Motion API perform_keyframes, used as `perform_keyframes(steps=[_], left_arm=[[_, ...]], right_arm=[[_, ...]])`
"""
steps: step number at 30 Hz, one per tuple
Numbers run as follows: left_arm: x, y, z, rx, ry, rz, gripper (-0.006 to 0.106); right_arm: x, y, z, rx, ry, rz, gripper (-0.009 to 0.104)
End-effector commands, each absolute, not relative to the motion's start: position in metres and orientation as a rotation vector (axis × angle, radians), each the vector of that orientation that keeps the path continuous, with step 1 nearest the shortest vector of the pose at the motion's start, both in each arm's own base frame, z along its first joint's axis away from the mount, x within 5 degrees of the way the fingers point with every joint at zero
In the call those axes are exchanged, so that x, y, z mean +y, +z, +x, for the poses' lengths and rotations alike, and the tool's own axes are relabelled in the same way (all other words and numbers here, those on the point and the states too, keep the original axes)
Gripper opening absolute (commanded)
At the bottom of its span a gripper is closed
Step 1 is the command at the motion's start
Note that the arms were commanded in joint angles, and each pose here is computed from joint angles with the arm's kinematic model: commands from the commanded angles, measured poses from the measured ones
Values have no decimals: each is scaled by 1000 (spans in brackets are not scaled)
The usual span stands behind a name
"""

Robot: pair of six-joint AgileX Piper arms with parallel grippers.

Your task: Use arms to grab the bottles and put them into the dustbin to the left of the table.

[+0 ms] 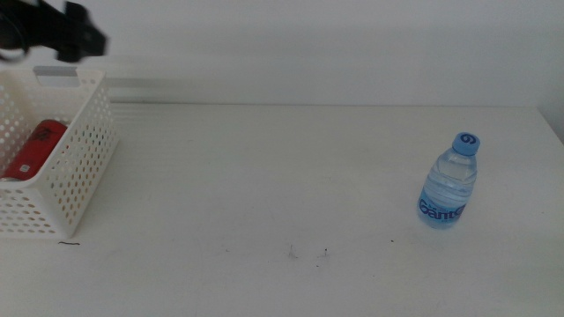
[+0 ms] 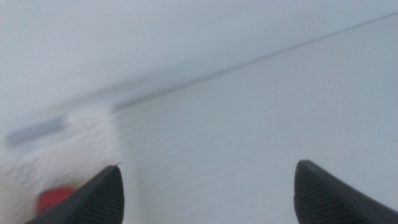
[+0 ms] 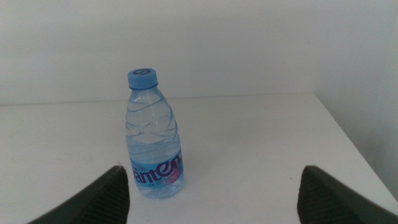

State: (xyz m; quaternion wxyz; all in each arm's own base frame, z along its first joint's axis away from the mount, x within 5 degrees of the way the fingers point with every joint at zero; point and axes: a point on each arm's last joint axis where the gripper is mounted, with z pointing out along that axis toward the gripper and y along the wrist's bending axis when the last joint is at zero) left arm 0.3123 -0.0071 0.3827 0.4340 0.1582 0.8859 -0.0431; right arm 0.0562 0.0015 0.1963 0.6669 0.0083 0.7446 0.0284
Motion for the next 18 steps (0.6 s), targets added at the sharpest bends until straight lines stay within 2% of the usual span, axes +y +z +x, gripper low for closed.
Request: perform_keyframes(steps=[1,5,11,13,18], left_arm=[[-29,384,281,2053,-143,458,94],[-59,381,222,1947,-302,494,94],[-77,378,156,1915,-443,672,94],[-78,382,142,1916,-463,686,94],[-78,384,125,1994,-445,639,94]], right_arm=[[1,197,56,1665,57,19,92],[1,197,56,1665,57,19,92],[1,197,56,1665,57,19,92],[1,197,56,1665,57,19,92],[1,197,56,1665,57,19,92]])
